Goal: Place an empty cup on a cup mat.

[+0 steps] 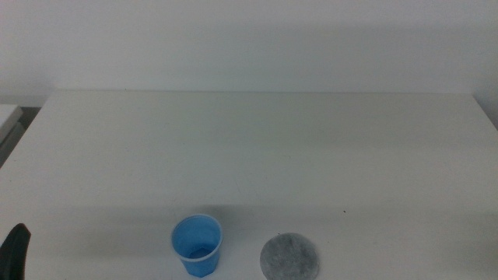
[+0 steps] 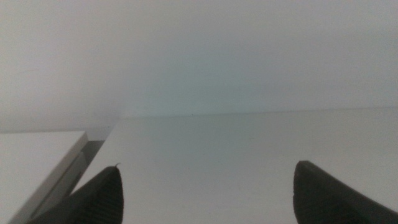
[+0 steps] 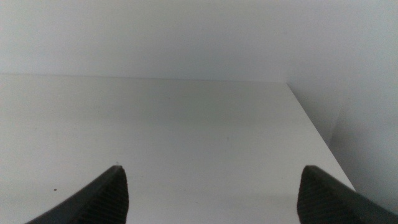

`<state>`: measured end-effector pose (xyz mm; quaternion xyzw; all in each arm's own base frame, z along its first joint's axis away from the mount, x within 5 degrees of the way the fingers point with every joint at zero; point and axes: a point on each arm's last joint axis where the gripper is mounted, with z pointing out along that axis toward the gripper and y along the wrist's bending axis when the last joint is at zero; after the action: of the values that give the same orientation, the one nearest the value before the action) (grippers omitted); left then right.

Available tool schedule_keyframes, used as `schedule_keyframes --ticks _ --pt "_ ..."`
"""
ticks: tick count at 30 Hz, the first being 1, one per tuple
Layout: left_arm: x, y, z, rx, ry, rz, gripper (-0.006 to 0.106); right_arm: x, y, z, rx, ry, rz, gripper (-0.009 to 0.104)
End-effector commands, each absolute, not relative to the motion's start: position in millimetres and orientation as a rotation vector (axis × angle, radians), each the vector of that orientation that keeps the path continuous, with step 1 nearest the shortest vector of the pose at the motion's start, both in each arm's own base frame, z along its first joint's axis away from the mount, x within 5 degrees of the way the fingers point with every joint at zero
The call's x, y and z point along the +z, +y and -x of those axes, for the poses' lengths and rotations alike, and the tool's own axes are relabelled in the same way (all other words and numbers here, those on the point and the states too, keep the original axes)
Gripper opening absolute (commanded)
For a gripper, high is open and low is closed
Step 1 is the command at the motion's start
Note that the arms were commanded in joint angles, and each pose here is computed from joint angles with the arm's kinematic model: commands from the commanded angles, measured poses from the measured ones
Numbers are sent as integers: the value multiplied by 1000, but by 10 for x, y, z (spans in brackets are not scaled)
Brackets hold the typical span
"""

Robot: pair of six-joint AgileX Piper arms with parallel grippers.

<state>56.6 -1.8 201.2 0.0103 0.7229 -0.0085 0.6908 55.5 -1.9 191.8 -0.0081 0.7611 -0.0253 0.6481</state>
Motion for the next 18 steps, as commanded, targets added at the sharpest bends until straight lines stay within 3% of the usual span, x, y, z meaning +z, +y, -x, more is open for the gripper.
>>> schedule_keyframes --ticks 1,5,12,15,18 --pt "2085 -20 -567 -52 1606 7 94 1916 -18 -554 -64 1722 27 93" --pt "2648 -47 -706 -84 1791 3 94 1916 -18 -554 -64 1722 27 93" --pt "3697 -166 -1242 -222 2336 -31 94 1916 -18 -554 -64 1722 27 93" --pt "3824 -220 -1615 -274 2537 -58 94 1916 -18 -554 -64 1722 27 93" --pt "3839 -358 -2060 -257 2617 -91 94 1916 -18 -554 -64 1722 27 93"
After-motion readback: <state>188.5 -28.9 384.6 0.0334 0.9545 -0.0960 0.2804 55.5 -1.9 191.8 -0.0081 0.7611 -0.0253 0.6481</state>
